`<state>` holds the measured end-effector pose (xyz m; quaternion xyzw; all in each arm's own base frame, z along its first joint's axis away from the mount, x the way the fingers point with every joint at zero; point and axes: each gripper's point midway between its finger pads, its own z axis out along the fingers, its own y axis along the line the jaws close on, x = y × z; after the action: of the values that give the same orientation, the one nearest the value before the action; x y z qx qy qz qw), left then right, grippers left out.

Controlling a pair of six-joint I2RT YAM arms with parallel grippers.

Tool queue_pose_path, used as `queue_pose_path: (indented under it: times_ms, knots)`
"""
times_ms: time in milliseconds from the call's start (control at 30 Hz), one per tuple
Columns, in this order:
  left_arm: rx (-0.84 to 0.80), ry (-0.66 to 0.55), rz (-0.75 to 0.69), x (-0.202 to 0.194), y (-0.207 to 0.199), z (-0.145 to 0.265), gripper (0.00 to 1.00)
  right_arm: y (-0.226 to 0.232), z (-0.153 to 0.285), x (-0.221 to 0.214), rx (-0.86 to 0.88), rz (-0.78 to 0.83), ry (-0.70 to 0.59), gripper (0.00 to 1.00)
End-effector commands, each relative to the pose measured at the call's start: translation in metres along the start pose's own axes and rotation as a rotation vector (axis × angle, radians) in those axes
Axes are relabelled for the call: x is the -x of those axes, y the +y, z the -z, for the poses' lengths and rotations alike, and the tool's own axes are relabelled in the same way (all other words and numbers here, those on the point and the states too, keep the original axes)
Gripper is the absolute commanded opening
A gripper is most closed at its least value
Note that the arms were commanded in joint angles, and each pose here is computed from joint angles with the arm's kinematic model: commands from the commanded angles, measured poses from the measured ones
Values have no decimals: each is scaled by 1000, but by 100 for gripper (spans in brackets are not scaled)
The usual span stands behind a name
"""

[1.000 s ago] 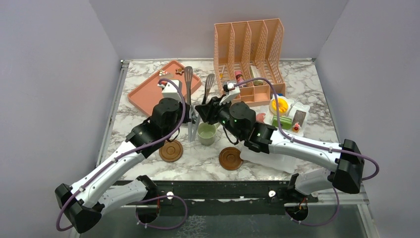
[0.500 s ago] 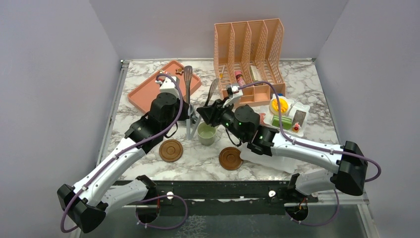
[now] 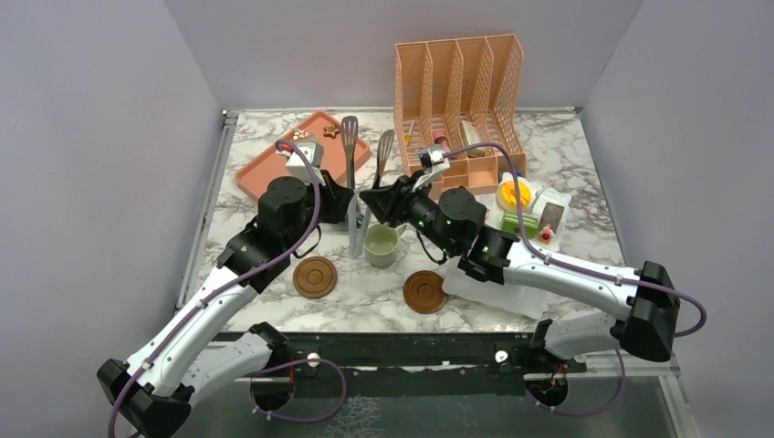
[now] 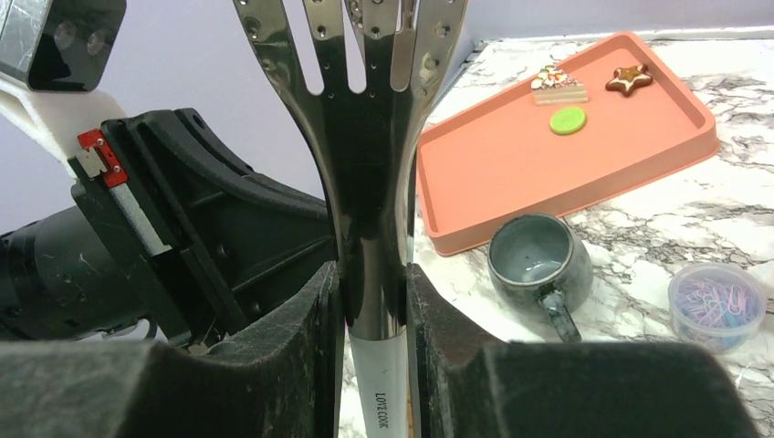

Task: Serve the afternoon tea
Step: Pick up the clamp from the desert table, then place the clamp at the center of the board.

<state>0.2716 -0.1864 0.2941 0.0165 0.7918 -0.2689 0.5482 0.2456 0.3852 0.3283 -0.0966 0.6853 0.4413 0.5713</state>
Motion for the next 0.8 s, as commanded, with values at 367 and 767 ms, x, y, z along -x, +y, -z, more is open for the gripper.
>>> queue_pose_path:
  times_ms: [367,767]
  knots:
    - [4,-6,-35,-2,4,-6,0,42,2,22,154,-25,-27,57]
    - [267,109,-138,-5,57,-7,0,27,44,32,130,-9,-46,98]
